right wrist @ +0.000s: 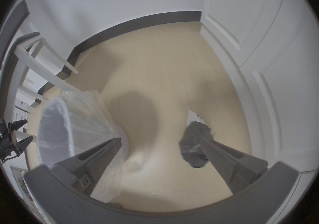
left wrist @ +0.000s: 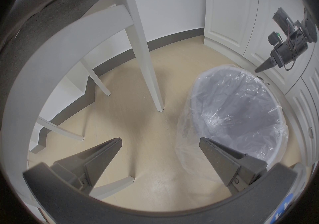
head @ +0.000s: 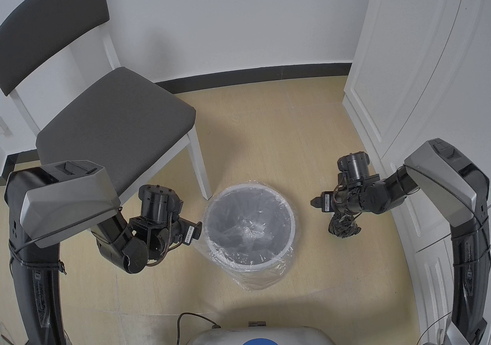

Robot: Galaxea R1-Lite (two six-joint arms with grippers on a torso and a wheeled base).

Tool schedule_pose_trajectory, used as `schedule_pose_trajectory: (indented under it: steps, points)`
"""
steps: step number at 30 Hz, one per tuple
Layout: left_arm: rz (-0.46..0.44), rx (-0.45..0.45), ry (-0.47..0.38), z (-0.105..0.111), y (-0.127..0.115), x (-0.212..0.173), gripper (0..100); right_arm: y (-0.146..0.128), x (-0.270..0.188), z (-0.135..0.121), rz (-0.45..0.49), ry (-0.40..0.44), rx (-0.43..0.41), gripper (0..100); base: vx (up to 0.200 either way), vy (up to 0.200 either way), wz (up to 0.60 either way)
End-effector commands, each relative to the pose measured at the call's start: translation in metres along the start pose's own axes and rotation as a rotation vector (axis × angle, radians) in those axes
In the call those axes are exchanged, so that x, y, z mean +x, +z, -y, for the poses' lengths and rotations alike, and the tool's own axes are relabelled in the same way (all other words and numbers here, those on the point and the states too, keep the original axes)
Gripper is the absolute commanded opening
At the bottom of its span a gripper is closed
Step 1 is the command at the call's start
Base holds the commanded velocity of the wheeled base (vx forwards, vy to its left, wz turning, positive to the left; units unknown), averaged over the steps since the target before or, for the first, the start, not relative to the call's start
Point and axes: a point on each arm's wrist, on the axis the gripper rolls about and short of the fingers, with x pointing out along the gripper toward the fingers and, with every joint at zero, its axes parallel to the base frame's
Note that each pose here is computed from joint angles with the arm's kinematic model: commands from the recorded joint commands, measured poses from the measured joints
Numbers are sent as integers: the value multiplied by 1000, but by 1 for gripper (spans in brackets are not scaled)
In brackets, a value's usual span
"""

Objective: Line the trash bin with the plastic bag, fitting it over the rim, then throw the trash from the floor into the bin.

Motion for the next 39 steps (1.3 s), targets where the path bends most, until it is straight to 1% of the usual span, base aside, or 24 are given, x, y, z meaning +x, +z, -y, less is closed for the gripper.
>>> schedule_pose_trajectory:
  steps: [1,7,10,13,17,22,24,34,35,39]
  points:
    - [-6,2,-5,1,-5,-8,100,-3,-12,32,-25,-56,19,100,0,0,0]
    - [4,2,-8,2,-7,-10,100,-17,16,62,-70,-111,58,100,0,0,0]
    - [4,6,-13,5,-7,-10,100,-26,36,69,-86,-122,68,100,0,0,0]
    - [5,7,-14,5,-7,-9,100,-29,47,72,-93,-125,74,100,0,0,0]
    - [6,9,-18,7,-7,-10,100,-35,77,77,-91,-130,82,100,0,0,0]
    - [6,5,-14,5,-7,-11,100,-36,104,80,-132,-149,89,100,0,0,0]
    - [6,4,-13,4,-7,-11,100,-38,112,81,-131,-155,91,100,0,0,0]
    - [12,-8,-13,5,-7,-10,100,-40,115,81,-134,-154,93,100,0,0,0]
    - [15,-7,-14,6,-7,-10,100,-40,115,81,-134,-153,93,0,0,0,0]
    - [15,-7,-12,6,-7,-11,100,-40,115,80,-129,-151,92,0,0,0,0]
